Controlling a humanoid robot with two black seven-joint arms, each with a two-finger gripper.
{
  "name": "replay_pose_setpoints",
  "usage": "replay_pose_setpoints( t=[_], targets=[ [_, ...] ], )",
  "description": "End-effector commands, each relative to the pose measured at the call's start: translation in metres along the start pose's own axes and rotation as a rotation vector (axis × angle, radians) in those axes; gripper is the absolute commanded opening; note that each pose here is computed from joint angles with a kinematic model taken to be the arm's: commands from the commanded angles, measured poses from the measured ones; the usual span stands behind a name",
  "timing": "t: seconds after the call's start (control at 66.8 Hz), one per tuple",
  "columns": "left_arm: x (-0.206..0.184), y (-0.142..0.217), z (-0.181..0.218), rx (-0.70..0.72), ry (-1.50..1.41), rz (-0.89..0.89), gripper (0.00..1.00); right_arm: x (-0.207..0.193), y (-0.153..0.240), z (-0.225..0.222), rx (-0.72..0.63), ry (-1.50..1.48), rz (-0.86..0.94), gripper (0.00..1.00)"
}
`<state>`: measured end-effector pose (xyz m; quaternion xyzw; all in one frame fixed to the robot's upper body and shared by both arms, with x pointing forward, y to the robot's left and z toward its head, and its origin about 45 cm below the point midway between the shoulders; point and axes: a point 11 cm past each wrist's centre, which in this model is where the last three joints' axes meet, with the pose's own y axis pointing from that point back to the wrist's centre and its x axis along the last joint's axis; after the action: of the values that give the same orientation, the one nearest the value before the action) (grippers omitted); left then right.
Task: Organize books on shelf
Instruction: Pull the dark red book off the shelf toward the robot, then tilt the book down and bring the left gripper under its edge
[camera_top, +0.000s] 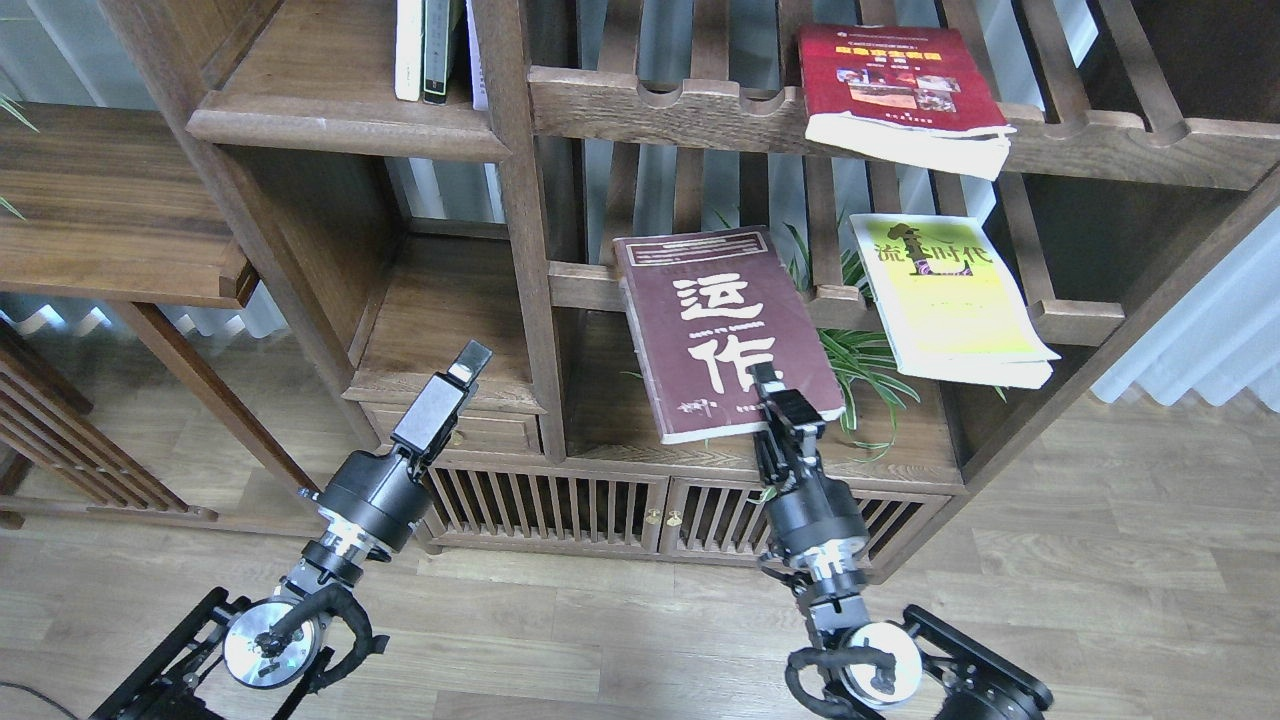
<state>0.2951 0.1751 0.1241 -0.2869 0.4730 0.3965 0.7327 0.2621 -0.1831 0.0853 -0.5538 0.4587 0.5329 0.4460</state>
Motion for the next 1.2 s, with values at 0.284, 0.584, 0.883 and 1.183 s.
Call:
replay_pose_setpoints(
  t=[0.284,0.584,0.883,1.183],
  targets=[
    [0.003,0.004,0.002,0.019,-0.018,0.008,1.00,-0.025,0.023,0.012,-0.035,-0.080,-0.048,0.04],
    [-0.013,-0.006,-0.005,-0.006,0.046,-0.040,1.00,-0.030,0.022,0.023,-0.071,-0.059,-0.077,0.04],
    [-0.020,-0.005,-0.004,0.005,0.090,-0.063,0.98,-0.019,0.025,0.027,-0.089,-0.042,-0.047,0.04],
    [0.006,0.026,0.023,0.045,0.086,0.029,0.98,-0.023,0.024,0.059,-0.190,-0.081,-0.063,0.04]
  ],
)
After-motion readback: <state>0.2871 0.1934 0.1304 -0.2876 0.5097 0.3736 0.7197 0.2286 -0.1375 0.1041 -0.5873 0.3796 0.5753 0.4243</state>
